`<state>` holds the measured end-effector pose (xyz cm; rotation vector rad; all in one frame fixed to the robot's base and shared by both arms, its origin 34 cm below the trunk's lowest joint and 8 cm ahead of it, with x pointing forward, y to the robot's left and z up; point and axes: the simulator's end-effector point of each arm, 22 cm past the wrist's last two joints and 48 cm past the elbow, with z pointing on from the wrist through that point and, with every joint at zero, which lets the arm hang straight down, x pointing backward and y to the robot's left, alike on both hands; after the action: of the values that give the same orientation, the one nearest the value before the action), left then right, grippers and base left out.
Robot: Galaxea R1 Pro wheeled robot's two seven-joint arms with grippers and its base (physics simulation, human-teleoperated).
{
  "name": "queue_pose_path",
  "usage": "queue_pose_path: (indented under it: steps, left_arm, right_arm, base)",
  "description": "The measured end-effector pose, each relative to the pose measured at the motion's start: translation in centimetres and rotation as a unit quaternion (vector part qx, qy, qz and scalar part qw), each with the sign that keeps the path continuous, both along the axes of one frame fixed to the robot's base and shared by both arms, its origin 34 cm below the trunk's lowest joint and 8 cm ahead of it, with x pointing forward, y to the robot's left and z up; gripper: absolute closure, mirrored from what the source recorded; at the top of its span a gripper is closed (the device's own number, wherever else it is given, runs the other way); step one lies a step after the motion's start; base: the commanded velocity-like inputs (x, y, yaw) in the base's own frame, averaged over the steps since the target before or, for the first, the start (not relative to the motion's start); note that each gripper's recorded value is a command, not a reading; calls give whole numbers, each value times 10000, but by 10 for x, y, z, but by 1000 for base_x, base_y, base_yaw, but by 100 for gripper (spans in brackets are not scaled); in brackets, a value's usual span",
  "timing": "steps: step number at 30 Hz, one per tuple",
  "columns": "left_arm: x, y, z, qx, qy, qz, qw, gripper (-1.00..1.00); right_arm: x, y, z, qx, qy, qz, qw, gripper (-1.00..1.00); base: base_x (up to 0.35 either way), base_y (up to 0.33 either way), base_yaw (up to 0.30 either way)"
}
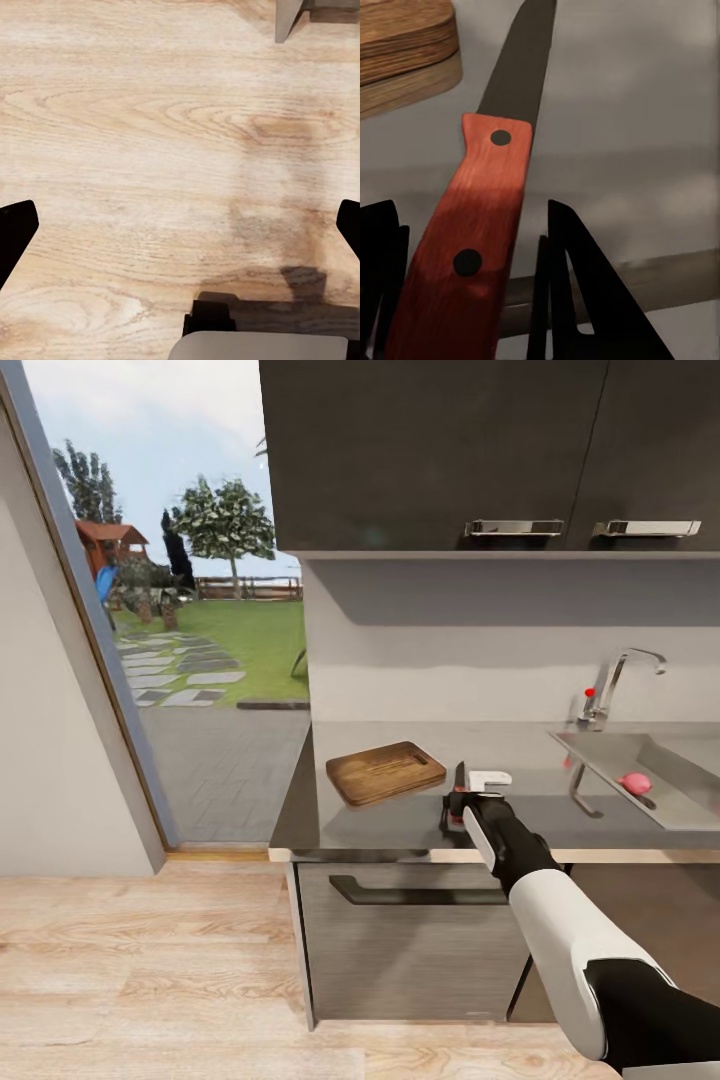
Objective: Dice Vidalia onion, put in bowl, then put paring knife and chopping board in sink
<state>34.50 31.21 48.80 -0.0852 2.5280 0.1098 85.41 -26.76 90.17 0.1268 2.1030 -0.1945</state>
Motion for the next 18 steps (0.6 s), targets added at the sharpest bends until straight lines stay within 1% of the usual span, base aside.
queue_pose_path:
  steps: [5,18]
  left_arm:
    - [0,0,0,0,1,0,10000,-100]
    - [2,0,1,0,-29,1,10000,-100]
  right_arm:
    - [0,-4,0,-21,-2,-26,10000,100]
    - [-2,-6,0,-59,10,-35,10000,100]
  base:
    - [0,0,0]
    - [0,0,0]
